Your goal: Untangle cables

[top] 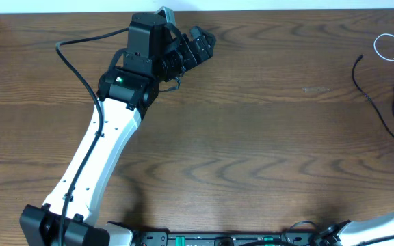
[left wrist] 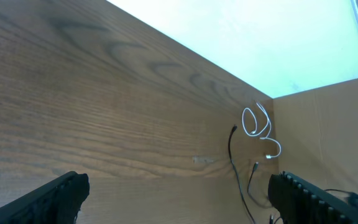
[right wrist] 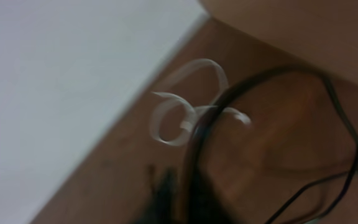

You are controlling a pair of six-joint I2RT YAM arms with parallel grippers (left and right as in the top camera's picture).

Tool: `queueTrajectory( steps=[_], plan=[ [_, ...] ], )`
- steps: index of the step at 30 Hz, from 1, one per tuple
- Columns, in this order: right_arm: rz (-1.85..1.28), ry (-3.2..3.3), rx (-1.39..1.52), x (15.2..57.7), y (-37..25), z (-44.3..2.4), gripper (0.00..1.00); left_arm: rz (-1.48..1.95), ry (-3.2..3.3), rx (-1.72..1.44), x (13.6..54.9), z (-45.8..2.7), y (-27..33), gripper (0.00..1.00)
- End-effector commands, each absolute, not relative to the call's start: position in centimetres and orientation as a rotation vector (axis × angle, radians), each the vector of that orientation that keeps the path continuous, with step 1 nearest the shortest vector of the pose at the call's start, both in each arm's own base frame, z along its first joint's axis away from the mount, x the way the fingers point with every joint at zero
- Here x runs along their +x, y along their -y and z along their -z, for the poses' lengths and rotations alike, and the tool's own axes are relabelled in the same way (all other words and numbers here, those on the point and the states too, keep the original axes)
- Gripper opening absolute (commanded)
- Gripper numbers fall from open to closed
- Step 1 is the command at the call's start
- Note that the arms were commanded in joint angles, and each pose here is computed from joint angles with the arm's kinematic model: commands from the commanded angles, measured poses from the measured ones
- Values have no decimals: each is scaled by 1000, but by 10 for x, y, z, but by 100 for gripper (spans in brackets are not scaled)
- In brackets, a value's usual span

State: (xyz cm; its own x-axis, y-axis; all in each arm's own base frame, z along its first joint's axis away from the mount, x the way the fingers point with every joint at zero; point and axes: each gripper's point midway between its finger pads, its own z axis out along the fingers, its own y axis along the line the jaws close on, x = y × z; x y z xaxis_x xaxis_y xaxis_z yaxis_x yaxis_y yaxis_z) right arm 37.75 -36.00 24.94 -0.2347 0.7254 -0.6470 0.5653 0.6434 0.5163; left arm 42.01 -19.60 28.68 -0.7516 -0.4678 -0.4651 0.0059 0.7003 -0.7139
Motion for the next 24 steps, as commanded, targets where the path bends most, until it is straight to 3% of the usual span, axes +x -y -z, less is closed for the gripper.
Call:
queueTrajectory(
  steps=[1,18,24],
  plan=[
    [-74,-1972,1098,371,383,-220,99,936,-2256,-334,422,-287,196,97],
    [-226,-2037,1124,394,324,-220,99,928,-2279,-342,419,-283,195,97],
    [-373,-2078,892,418,256,-259,99,848,-2316,-394,417,-271,184,97]
  ],
)
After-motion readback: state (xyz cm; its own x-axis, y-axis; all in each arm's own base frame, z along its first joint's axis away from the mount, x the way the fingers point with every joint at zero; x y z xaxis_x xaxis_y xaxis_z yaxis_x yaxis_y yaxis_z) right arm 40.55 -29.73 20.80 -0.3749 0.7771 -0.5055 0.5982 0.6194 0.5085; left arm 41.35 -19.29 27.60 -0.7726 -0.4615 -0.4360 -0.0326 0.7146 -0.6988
